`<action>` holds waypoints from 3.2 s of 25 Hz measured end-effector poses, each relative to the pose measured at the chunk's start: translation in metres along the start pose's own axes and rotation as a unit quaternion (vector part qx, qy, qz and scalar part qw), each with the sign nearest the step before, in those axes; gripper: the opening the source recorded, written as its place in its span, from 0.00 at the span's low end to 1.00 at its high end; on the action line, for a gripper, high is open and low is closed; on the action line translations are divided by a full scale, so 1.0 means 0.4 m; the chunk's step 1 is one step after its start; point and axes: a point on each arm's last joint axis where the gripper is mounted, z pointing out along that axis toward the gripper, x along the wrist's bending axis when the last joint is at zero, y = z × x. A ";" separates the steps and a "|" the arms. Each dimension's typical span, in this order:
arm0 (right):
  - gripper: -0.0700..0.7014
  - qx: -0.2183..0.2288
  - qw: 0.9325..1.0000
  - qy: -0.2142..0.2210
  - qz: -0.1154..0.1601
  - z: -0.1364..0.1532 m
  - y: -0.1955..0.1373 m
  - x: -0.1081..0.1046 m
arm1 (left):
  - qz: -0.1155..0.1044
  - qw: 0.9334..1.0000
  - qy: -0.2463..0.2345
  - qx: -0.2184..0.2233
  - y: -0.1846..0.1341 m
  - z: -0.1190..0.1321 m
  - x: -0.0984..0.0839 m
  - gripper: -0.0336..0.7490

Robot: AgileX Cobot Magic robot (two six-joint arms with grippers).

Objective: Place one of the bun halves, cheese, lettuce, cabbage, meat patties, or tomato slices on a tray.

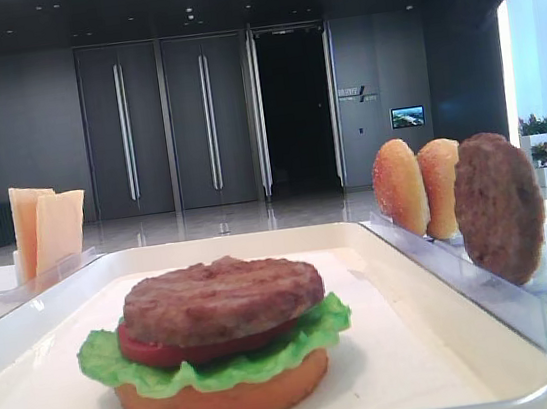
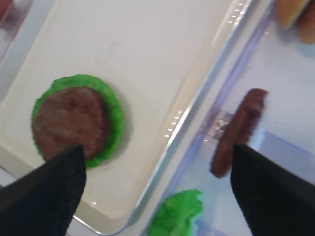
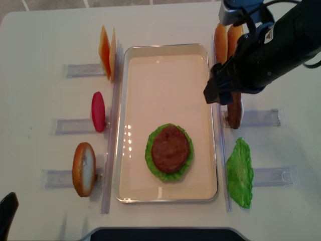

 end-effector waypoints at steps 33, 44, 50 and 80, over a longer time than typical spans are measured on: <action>0.86 -0.034 0.932 -0.263 0.246 -0.237 -0.030 -0.392 | 0.000 1.000 0.000 0.000 0.000 0.000 0.000 0.60; 0.86 -0.052 0.929 -0.268 0.249 -0.272 -0.041 -0.378 | 0.000 1.000 0.000 0.000 0.000 0.000 0.000 0.60; 0.86 -0.137 0.921 -0.282 0.229 -0.395 -0.081 -0.290 | 0.000 1.000 0.000 0.000 0.000 0.000 0.000 0.60; 0.84 -0.369 0.868 -0.311 0.117 -0.410 -0.624 -0.002 | 0.000 1.000 0.000 0.000 0.000 0.000 0.000 0.60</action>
